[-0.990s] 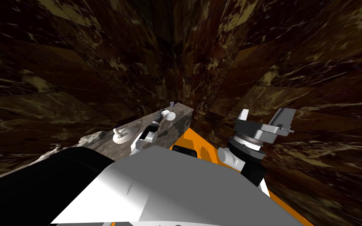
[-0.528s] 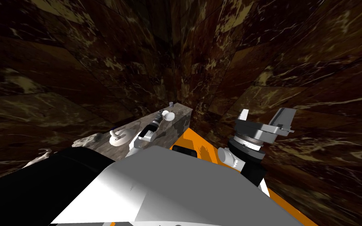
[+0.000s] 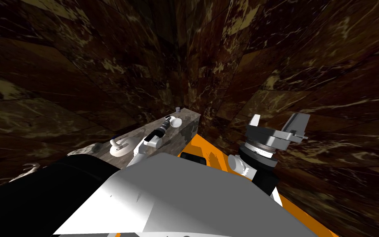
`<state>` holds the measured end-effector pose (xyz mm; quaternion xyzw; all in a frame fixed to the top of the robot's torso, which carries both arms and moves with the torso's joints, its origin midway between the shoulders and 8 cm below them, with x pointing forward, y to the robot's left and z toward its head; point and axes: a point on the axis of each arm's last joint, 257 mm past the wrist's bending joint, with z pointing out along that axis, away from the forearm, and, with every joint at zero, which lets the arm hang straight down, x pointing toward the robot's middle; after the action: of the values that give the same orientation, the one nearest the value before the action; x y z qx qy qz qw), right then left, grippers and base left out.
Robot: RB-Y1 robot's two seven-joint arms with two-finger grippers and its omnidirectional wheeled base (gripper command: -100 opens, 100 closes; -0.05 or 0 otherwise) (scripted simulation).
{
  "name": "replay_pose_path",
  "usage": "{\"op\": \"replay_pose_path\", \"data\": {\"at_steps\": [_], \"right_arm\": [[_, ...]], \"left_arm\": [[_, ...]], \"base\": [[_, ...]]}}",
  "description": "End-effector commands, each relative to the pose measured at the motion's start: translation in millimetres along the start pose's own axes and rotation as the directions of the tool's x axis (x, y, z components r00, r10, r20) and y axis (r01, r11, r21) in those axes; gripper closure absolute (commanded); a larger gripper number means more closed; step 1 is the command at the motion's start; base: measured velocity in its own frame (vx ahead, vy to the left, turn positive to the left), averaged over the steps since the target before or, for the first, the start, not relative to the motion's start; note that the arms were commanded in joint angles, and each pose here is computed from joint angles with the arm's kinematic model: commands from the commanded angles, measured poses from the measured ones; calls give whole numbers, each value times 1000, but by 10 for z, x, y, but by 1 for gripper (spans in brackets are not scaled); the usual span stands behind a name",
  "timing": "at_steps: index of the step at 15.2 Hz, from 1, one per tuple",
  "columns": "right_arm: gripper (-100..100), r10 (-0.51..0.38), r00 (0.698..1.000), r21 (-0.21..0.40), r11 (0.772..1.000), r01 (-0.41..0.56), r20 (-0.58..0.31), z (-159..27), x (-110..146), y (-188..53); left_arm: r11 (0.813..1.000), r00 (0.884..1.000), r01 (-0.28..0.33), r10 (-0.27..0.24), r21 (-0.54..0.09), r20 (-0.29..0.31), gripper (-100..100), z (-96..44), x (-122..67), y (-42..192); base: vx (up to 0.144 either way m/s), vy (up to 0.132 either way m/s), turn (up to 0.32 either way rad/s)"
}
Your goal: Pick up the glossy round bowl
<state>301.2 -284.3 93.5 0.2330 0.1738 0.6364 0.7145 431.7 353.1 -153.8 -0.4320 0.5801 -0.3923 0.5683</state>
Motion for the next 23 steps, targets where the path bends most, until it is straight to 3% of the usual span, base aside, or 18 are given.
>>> {"op": "replay_pose_path", "data": {"at_steps": [1,12,20,23], "right_arm": [[0,0,1000,0,1000,0,0,0,0,0],[0,0,1000,0,1000,0,0,0,0,0],[0,0,1000,0,1000,0,0,0,0,0],[0,0,1000,0,1000,0,0,0,0,0]], "left_arm": [[999,1000,-8,8,-49,-14,-100,37,-53,123],[972,998,-28,14,-233,-59,-100,11,-90,573],[930,995,-50,15,-365,-97,-100,-56,-154,878],[902,993,-62,13,-427,-117,-100,-106,-188,1017]], "base": [[13,5,-72],[11,6,-53],[14,7,-57],[17,8,-76]]}}
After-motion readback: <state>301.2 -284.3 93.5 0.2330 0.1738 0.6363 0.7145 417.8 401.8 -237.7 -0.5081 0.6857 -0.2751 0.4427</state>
